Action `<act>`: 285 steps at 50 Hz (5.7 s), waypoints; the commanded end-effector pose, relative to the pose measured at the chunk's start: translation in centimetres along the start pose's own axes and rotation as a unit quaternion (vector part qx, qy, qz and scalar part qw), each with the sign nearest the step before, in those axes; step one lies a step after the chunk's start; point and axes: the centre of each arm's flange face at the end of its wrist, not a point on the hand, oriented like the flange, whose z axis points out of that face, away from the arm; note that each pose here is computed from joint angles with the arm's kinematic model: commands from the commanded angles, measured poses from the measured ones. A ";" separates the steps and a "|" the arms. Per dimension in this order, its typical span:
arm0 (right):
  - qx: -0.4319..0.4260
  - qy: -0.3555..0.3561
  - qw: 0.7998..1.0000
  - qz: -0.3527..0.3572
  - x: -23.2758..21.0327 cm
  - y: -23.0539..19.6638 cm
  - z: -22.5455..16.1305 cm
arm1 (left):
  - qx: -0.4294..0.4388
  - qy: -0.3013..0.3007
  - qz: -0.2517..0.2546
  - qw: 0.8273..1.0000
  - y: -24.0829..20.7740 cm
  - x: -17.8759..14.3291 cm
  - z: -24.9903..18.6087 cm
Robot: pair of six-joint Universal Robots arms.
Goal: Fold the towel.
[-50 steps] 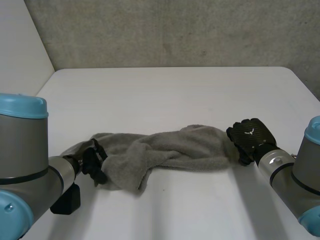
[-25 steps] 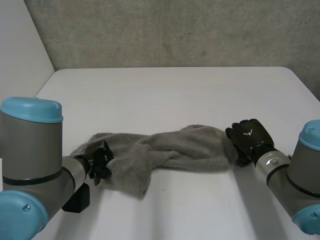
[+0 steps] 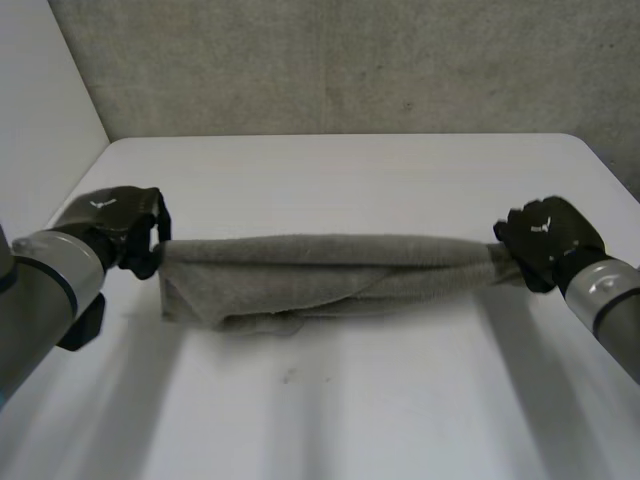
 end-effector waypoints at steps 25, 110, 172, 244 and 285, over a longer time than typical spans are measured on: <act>0.017 -0.162 0.974 0.156 -1.9 -6.6 3.1 | 0.009 0.063 0.114 0.991 1.4 2.9 -5.2; 0.090 0.013 0.995 0.043 -1.4 -4.1 8.5 | 0.090 -0.059 0.173 0.979 2.2 2.8 11.5; -0.025 0.040 0.992 0.114 0.4 5.4 3.7 | 0.013 0.140 0.127 0.982 8.6 -1.4 11.7; -0.042 0.026 0.993 0.106 -0.6 6.4 3.8 | -0.080 0.205 0.304 0.927 9.0 1.3 15.1; -0.044 0.023 0.993 0.107 -0.8 6.4 3.7 | -0.101 0.148 0.293 0.939 9.1 -2.2 12.2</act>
